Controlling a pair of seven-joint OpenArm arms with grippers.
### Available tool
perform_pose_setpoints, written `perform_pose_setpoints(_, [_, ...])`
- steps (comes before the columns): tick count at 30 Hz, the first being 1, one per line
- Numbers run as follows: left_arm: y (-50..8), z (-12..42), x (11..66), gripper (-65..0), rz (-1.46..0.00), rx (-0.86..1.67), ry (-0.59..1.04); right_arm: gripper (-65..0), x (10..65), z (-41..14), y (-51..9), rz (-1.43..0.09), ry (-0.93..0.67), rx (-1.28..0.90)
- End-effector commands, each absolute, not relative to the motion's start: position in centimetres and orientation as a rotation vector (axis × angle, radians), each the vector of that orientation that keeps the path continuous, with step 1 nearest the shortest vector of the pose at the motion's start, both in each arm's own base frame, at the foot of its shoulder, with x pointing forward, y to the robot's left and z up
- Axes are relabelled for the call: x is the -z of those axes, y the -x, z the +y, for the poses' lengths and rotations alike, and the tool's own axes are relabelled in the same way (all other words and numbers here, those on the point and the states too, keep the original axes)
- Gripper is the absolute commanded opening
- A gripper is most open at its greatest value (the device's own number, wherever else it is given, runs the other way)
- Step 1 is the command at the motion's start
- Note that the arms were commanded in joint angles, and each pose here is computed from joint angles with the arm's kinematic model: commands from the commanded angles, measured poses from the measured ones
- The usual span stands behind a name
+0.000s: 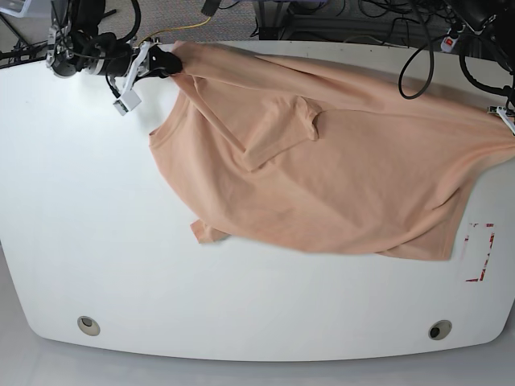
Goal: Fold the T-shirt properly
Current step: 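Lay the shirt down, pulling both grippers apart along its edge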
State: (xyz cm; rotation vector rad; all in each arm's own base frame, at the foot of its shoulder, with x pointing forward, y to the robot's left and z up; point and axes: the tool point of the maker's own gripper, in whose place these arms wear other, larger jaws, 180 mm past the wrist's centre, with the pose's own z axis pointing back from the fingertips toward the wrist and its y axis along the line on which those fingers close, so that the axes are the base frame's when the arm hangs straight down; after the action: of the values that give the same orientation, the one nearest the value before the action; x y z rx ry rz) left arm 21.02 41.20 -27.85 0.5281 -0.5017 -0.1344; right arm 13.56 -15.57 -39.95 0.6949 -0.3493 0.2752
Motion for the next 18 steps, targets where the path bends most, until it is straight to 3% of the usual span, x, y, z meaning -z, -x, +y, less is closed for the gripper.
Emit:
perform_pose_setpoints(1, [-20.2, 42.2, 27.0, -65.0, -0.504, 0.120, -0.562, -60.7, 39.0, -17.5, -14.3, -0.363, -0.647, -0.321])
perform_pose_setpoints(11, [-17.3, 42.3, 28.6, -65.0, -0.473, 0.028, -0.533, -60.7, 38.7, -17.7, -15.2, -0.329, -0.622, -0.420])
perform_pose_setpoints(18, [-19.0, 41.3, 28.7, -65.0, -0.513, 0.025, -0.509, -60.7, 38.8, -16.5, -15.6, -0.332, -0.648, -0.444])
